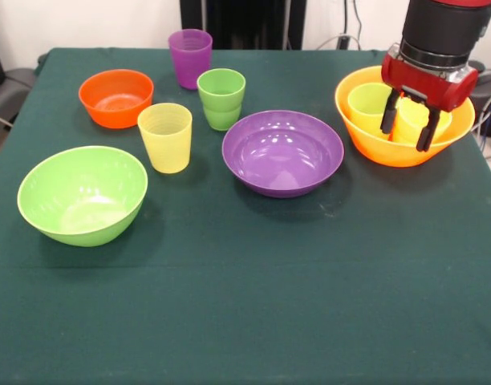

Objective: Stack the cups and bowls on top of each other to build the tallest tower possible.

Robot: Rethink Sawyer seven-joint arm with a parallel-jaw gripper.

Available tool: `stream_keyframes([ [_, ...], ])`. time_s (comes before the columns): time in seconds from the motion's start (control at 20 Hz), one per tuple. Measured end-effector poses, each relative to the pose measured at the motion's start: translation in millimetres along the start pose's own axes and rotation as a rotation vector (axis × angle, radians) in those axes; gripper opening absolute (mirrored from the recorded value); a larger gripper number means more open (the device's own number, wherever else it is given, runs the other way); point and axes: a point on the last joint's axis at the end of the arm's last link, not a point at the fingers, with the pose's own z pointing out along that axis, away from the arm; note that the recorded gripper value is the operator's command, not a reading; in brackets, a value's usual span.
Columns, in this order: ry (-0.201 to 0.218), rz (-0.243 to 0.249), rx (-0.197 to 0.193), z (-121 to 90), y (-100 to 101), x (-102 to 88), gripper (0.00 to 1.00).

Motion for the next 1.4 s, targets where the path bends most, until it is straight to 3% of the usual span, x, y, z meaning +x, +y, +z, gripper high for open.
stream_keyframes([
  [0.6,0.022,0.032,0.009,6.9,-3.4,4.8,1.00],
  [1.4,0.055,0.170,0.010,29.5,-24.4,21.1,1.00],
])
